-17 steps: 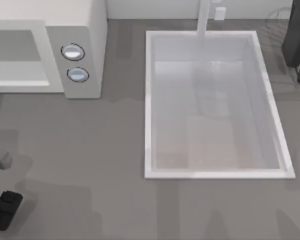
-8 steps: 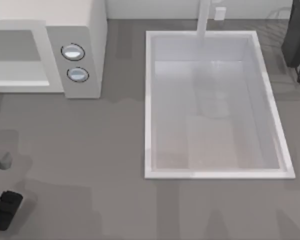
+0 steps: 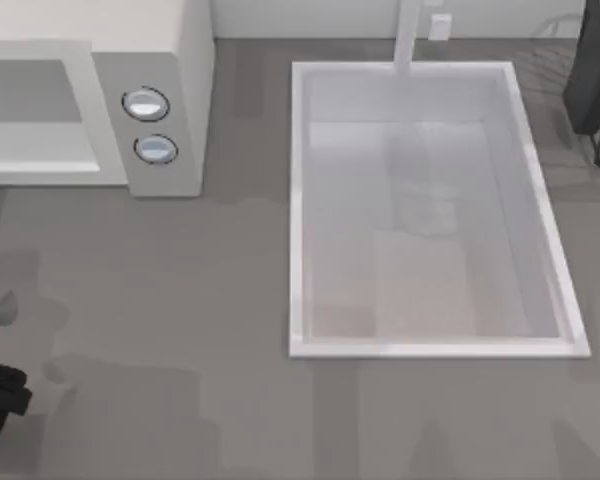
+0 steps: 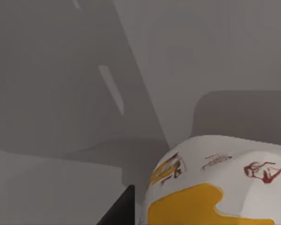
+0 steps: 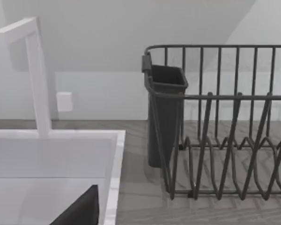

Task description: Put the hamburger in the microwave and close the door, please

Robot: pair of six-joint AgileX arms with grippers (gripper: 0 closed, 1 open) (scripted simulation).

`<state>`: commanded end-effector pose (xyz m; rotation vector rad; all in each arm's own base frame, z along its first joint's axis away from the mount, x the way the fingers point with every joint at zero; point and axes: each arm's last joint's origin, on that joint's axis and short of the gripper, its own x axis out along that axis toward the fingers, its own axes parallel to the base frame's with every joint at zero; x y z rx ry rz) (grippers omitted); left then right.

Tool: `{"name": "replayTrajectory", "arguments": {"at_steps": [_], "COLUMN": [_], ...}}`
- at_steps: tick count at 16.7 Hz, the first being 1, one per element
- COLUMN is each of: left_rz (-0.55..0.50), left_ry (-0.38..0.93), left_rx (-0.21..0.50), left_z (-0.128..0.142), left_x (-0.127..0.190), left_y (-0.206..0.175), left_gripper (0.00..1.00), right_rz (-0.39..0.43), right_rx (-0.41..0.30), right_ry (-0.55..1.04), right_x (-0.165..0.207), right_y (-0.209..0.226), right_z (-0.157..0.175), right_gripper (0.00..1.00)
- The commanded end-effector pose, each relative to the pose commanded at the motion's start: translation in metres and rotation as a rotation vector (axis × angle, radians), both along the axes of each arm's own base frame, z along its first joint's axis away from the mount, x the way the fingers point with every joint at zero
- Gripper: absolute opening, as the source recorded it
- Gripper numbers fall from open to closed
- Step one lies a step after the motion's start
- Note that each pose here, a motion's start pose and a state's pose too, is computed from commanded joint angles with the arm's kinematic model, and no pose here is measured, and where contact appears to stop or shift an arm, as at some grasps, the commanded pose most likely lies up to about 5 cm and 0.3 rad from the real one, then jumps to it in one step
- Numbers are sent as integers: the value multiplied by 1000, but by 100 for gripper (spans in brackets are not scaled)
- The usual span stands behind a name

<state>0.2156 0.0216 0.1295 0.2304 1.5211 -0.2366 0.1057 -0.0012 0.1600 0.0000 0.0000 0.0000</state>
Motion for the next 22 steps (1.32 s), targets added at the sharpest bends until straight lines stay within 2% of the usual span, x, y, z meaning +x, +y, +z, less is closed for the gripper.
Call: {"name": "replayTrajectory", "arguments": {"at_steps": [6, 9, 16, 19, 22], "left_rz": [-2, 1, 7, 31, 68], "left_ry": [27, 6, -7, -74, -199], "left_rx": [-3, -1, -2, -9, -20], "left_z": [63, 83, 80, 69, 50], "left_x": [-2, -5, -1, 18, 46], "left_y": [0, -1, 0, 3, 7], "left_gripper": [0, 0, 0, 0, 0], "right_rz": [0, 0, 0, 0, 0], "right_rx": [0, 0, 0, 0, 0], "right_ry": [0, 0, 0, 0, 0], "right_x": [0, 0, 0, 0, 0], "right_y": [0, 0, 0, 0, 0], "right_z": [0, 0, 0, 0, 0], "right_gripper": [100, 100, 100, 100, 100]}}
